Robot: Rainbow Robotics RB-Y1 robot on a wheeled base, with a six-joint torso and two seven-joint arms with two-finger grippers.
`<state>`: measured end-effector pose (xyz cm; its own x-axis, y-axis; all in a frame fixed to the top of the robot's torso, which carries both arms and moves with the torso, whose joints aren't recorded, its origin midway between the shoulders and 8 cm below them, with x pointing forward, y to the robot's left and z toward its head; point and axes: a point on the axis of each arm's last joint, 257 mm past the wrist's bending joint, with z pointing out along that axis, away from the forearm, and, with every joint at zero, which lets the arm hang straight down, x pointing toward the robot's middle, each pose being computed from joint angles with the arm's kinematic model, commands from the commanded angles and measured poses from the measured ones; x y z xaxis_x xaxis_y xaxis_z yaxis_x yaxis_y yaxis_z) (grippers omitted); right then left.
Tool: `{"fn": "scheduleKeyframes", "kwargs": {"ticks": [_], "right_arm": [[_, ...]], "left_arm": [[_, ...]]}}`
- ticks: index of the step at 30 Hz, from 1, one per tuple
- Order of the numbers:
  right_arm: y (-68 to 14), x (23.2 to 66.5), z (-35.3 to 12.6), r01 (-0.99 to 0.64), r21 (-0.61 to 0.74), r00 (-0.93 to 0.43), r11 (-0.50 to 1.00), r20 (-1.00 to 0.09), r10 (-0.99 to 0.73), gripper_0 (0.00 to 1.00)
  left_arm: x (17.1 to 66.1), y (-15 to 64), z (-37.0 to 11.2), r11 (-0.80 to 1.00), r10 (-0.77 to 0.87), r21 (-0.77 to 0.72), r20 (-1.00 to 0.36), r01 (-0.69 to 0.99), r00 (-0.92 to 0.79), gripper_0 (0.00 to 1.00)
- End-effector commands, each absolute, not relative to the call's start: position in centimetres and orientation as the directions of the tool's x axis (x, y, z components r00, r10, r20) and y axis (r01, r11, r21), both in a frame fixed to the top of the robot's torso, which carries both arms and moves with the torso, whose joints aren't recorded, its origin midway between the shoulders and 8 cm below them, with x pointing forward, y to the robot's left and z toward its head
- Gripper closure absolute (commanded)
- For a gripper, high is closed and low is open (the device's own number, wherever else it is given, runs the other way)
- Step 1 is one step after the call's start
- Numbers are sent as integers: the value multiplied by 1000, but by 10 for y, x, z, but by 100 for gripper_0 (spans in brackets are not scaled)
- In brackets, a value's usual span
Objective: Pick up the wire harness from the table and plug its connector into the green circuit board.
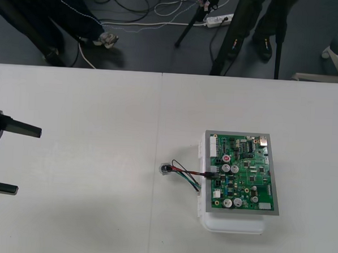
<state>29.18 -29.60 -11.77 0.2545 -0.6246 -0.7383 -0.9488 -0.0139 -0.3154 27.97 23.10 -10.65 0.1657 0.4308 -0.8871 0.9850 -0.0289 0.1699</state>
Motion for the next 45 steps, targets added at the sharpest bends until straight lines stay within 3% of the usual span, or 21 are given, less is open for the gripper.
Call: {"fn": "scheduleKeyframes", "kwargs": {"ticks": [1, 45], "right_arm": [[-288, 286, -105, -935, -353, 305, -36, -747, -591, 0], [-291, 288, -109, -942, -334, 277, -19, -748, -604, 0]], "left_arm": [[261, 237, -101, -97, 457, 160, -870, 982, 187, 0], [261, 237, -101, -97, 457, 160, -870, 982, 187, 0]]}}
